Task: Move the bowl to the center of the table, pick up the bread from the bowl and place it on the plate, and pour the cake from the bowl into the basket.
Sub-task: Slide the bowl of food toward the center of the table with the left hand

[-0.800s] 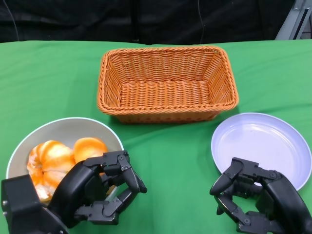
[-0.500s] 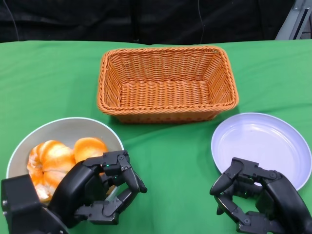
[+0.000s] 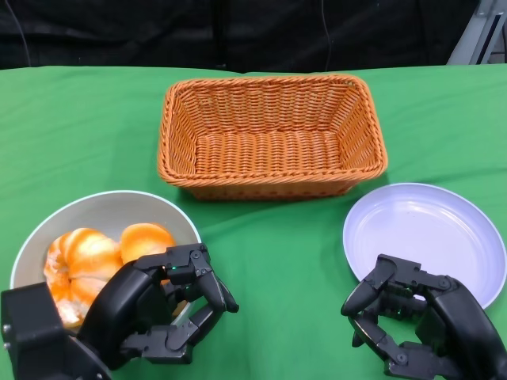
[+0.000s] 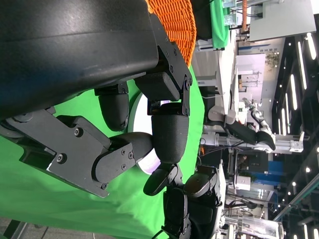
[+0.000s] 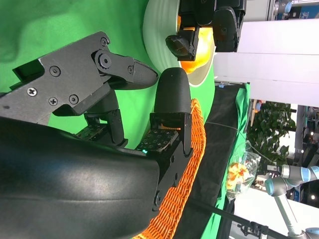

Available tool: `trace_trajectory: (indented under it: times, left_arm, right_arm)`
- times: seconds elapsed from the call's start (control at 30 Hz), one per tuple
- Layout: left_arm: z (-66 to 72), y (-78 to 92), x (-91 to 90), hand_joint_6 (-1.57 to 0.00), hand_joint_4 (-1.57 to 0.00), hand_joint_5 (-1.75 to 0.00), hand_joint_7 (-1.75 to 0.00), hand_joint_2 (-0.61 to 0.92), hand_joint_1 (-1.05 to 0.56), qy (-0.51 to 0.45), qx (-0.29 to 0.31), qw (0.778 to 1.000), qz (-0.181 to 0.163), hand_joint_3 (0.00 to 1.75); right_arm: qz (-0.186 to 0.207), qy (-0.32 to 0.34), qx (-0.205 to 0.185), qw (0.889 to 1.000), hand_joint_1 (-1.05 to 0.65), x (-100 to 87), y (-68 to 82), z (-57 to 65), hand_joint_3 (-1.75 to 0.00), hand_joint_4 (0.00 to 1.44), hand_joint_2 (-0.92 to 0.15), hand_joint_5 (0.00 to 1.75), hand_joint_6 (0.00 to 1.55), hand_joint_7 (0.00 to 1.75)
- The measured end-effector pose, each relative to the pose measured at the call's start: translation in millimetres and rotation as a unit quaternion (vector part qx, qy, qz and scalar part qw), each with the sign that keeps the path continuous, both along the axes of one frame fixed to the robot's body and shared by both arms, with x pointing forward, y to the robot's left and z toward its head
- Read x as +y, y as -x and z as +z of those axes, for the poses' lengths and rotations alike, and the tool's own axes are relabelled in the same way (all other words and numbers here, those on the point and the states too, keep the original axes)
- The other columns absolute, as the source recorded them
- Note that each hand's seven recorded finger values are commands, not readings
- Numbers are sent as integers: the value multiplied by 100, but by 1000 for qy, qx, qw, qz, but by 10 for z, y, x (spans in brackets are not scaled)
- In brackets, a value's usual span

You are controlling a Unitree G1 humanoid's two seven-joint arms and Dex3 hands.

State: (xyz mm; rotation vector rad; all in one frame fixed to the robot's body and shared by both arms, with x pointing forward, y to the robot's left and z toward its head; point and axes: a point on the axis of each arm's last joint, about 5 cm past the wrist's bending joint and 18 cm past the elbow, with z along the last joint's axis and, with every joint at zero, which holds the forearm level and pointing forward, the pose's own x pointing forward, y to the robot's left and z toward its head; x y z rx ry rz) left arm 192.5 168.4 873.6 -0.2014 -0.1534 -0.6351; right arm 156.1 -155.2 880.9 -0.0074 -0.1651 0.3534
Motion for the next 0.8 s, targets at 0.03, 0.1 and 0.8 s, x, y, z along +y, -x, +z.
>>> trace_trajectory:
  times: [0.03,0.1,0.8]
  left_arm:
    - [0,0,0,-79,-78,-165,-137,59,-31,0,0,1000,0,94]
    - [0,0,0,-79,-78,-165,-137,59,-30,0,0,1000,0,94]
    - [294,-45,107,-79,-82,-161,-132,42,-25,34,-42,998,39,128]
  right_arm:
    - [0,0,0,1000,-24,0,0,0,-78,71,-63,151,72,118]
    - [0,0,0,1000,-24,0,0,0,-78,71,-63,151,72,118]
    - [-1,2,-1,1000,-22,0,0,0,-80,70,-62,151,72,119]
